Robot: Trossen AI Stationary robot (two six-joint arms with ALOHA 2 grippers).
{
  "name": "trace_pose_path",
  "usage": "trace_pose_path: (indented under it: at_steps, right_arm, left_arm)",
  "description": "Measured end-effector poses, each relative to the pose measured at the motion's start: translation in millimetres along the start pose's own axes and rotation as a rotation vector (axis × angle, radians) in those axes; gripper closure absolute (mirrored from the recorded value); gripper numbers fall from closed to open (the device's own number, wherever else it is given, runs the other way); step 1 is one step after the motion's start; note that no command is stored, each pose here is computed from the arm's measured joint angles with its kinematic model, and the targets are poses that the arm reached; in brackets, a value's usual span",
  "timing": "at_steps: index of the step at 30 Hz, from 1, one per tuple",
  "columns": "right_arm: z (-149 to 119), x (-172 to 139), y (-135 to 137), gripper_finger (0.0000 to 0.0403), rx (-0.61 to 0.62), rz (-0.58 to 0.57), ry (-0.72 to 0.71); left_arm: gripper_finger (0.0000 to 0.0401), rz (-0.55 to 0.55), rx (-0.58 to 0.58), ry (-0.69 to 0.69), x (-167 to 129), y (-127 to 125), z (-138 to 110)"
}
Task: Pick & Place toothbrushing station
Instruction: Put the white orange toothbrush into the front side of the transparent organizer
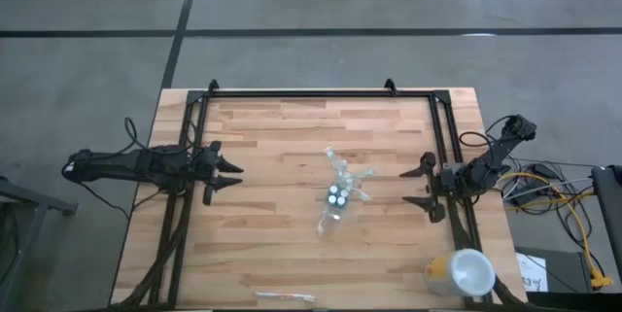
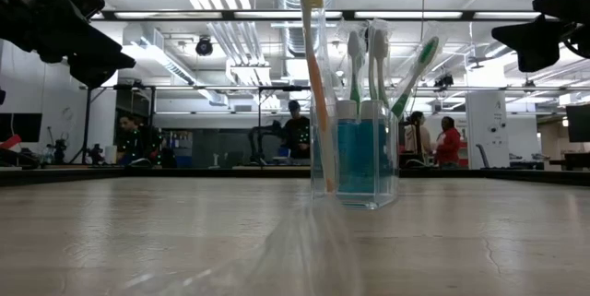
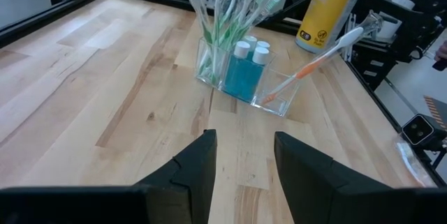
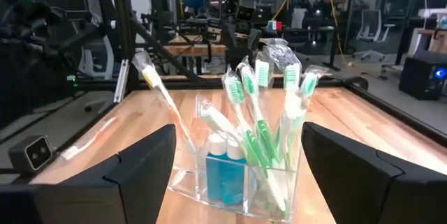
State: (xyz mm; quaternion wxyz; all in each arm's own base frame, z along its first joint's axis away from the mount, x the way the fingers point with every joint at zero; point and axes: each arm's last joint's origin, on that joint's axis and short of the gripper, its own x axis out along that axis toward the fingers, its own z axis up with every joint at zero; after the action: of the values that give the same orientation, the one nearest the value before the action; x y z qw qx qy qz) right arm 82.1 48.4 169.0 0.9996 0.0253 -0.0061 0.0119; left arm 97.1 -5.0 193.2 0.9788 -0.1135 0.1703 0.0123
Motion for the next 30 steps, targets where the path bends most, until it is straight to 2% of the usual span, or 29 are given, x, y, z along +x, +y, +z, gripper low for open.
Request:
trace_pose_path:
  at_steps: [6, 17, 30]
  right_arm:
    - [0.0, 0.0, 0.0, 0.0095, 0.037, 0.001, 0.0]
    - [0.0, 0.0, 0.1, 0.0106, 0.032, 0.002, 0.0]
    - [0.0, 0.0, 0.1, 0.0092, 0.036, 0.002, 0.0]
  left_arm:
    - [0.0252, 0.0, 0.0, 0.0, 0.0, 0.0, 0.0]
    - [0.0252, 0.003, 0.0, -0.001, 0.0, 0.1, 0.0]
    - [0.0252, 0.003, 0.0, -0.001, 0.0, 0.1, 0.0]
